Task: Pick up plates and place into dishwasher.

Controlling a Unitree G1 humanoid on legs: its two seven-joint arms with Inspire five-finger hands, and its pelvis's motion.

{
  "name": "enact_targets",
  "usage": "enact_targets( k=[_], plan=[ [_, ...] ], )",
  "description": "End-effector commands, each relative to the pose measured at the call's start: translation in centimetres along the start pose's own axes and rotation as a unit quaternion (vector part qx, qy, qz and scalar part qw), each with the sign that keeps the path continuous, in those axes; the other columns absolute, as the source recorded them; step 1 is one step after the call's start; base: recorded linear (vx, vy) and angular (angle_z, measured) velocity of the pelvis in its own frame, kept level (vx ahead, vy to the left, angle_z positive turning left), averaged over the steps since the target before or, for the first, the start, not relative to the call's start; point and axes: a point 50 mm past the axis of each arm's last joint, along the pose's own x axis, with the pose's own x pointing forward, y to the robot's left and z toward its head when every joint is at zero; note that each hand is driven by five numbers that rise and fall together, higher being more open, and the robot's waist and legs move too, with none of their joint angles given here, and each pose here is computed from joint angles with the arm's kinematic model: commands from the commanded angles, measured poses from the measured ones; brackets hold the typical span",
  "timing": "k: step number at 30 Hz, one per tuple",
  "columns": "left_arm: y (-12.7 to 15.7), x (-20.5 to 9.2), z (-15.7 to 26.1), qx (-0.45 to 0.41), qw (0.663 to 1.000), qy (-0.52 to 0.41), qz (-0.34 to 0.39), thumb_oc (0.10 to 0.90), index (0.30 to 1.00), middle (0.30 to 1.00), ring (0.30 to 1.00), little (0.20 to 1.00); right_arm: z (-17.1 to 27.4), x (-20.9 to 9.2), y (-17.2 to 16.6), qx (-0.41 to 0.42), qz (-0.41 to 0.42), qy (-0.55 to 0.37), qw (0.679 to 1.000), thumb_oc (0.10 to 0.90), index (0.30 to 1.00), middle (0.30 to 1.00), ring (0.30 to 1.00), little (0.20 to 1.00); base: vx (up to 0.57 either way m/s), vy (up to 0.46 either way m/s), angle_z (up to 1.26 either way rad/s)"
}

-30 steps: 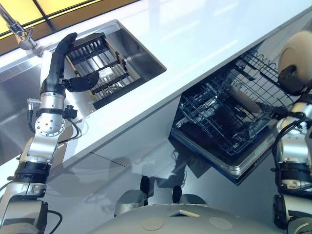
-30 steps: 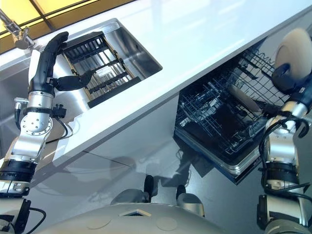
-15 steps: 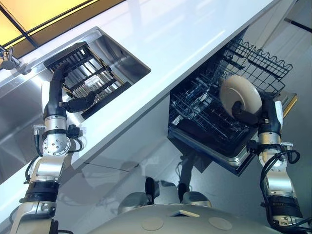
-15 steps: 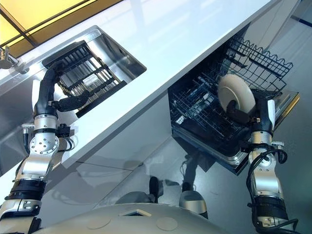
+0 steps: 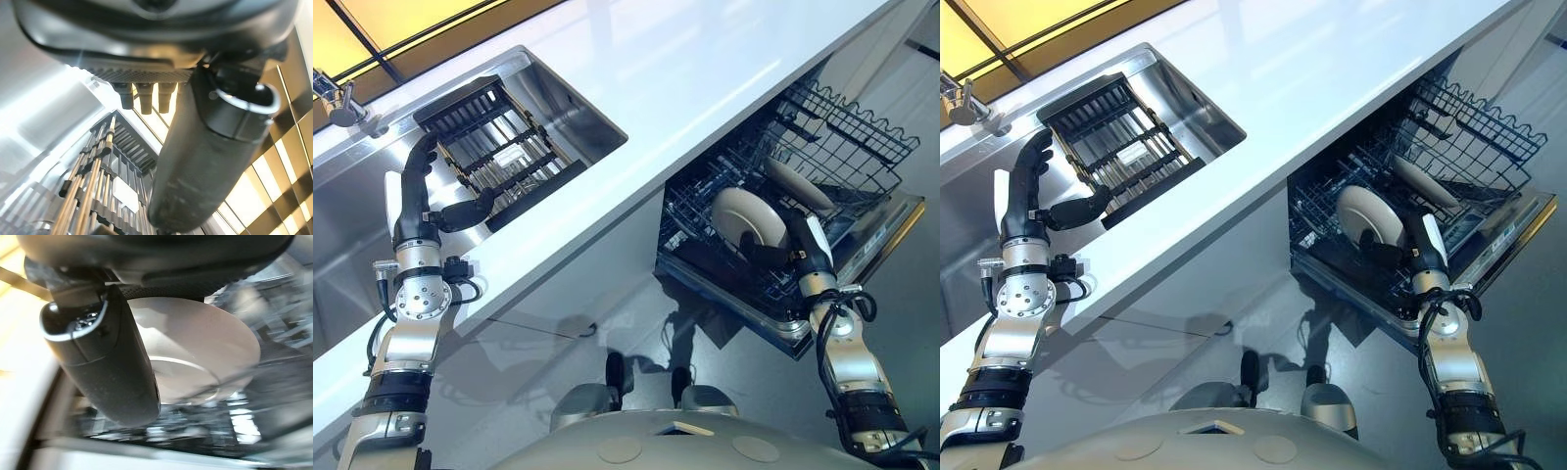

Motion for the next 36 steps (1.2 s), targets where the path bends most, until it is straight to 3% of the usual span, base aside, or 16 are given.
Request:
enact_targets(
  k=[1,5,6,7,13,20,27,36],
  plan=[
    [1.2,2.0,2.9,-0.029,0.996,-0.07,0.054,0.8,0.9,0.9,0.9,0.9,0.9,1.5,0.3,-0.064,-0.006,0.009,0.998,0.1,0.3,0.3,0.3,0.2,0.03,0.007,0.06],
    [0.1,2.2,3.3,-0.041,0.996,-0.069,0.036,0.8,0.9,0.9,0.9,0.9,0.2,2.5,1.1,-0.044,-0.028,0.05,0.997,0.1,0.3,0.3,0.3,0.2,0.03,0.004,0.1],
    [-0.2,2.2,3.4,-0.044,0.996,-0.068,0.032,0.8,0.9,0.9,0.9,0.9,0.4,2.7,1.4,-0.035,-0.031,0.051,0.998,0.399,0.556,0.556,0.556,0.499,0.03,0.001,0.14],
    [-0.3,2.2,3.5,-0.045,0.996,-0.068,0.028,0.8,0.9,0.9,0.9,0.9,0.7,2.8,1.5,-0.033,-0.034,0.047,0.998,0.8,0.9,0.9,0.9,0.9,0.03,0.002,0.05],
    [-1.2,2.0,3.5,-0.053,0.996,-0.071,0.011,0.8,0.9,0.9,0.9,0.9,6.4,3.1,1.8,0.006,-0.105,-0.102,0.989,0.8,0.9,0.9,0.9,0.9,0.01,0.003,0.1],
    [-1.4,1.7,3.2,-0.058,0.996,-0.069,0.007,0.8,0.9,0.9,0.9,0.9,12.4,1.0,-0.8,0.083,-0.201,-0.283,0.934,0.8,0.9,0.9,0.9,0.9,0.01,0.005,0.02],
    [-1.2,1.5,2.9,-0.055,0.996,-0.066,0.001,0.8,0.9,0.9,0.9,0.9,12.1,-0.3,-3.8,0.134,-0.25,-0.308,0.908,0.8,0.9,0.9,0.9,0.9,0.0,-0.005,-0.02],
    [-0.4,1.4,2.6,-0.044,0.997,-0.06,0.001,0.8,0.9,0.9,0.9,0.9,9.2,-1.1,-5.9,0.206,-0.299,-0.258,0.895,0.8,0.9,0.9,0.9,0.9,0.0,-0.023,-0.14]
  ],
)
